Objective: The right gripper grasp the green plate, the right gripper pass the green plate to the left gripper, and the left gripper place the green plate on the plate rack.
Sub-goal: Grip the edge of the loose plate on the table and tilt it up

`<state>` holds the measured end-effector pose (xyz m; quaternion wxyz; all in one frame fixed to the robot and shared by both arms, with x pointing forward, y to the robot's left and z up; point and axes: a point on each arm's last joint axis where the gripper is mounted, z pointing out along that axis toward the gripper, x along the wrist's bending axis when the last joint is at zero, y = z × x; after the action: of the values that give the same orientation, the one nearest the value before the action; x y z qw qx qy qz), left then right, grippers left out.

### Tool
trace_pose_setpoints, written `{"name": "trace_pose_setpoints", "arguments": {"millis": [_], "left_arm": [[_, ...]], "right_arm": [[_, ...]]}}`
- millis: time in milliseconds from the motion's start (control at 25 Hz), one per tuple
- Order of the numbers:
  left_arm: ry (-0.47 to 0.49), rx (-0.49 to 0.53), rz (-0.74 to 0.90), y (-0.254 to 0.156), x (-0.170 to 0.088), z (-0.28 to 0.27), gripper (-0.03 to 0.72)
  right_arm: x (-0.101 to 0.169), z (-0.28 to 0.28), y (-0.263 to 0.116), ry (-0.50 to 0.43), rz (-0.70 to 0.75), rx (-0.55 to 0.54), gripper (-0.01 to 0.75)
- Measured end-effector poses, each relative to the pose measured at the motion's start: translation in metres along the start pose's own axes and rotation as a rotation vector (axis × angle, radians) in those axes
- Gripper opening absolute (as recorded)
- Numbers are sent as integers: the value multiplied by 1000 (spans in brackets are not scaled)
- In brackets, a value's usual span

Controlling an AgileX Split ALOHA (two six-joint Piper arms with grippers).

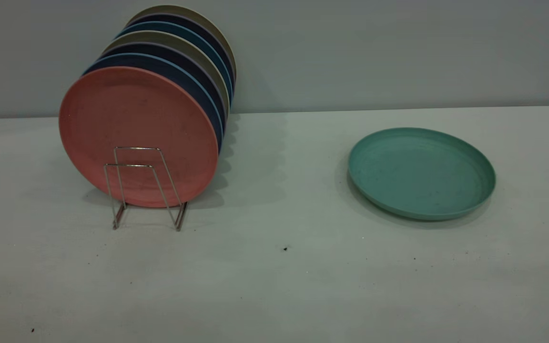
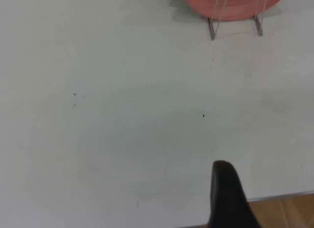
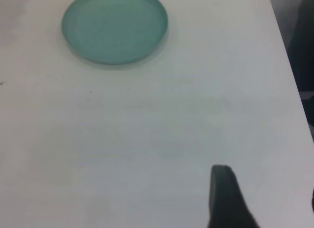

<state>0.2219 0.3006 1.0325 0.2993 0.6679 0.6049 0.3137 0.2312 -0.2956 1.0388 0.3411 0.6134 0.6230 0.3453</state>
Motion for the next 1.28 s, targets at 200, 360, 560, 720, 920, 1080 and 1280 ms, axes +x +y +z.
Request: {"name": "trace_pose_setpoints", "arguments": {"millis": [200,360,560,720,920,1080,1280], "left_arm": [[0,0,0,0,0,0,451],[0,0,-1,0,0,0,451],[0,0,-1,0,0,0,451],[0,0,-1,0,0,0,451],[0,4,-5,2,0,0,451],[7,54,-41,30,3,1,455],[28,123,13,94,12,35,478]], "right_arm": [[0,0,0,0,0,0,428],[0,0,0,0,0,0,428],[0,0,0,0,0,0,428],[1,0,0,7,3,0,428],[4,1,4,40,3,12,428],[9,19,23,113,5,81,428],[12,53,64,166,8,167,466]]}}
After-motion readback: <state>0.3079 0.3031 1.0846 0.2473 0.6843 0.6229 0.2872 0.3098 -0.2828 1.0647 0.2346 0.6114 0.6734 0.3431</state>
